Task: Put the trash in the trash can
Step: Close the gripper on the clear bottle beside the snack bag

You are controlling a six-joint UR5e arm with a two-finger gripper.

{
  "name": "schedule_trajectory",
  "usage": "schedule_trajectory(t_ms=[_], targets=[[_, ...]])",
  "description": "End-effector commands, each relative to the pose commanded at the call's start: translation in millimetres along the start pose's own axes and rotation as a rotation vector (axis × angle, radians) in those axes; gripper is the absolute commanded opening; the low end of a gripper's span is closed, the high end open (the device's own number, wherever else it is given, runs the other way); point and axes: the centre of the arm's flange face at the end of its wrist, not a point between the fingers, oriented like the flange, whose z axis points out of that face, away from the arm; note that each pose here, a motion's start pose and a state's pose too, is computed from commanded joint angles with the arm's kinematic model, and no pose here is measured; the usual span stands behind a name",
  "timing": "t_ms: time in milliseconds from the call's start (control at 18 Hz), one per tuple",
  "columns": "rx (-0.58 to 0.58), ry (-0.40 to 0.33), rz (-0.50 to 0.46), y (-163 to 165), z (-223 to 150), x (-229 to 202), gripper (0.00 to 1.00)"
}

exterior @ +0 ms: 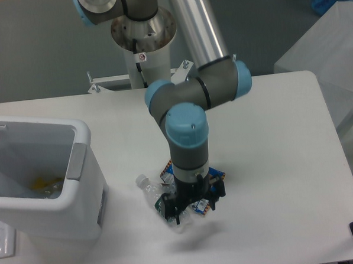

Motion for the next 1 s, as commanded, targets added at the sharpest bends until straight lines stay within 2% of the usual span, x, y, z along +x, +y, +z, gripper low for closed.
schedule_trajectory(t_ms=[111,333,1000], targets=[[-0.017,-0.008,0.005,3.5,11.5,5.6,1.00],[-0.055,-0.071,0.013,14.1,40.1,25.2,1.00],[-0.086,-0.080,0.012,32.3,47.7,36.4,1.00]])
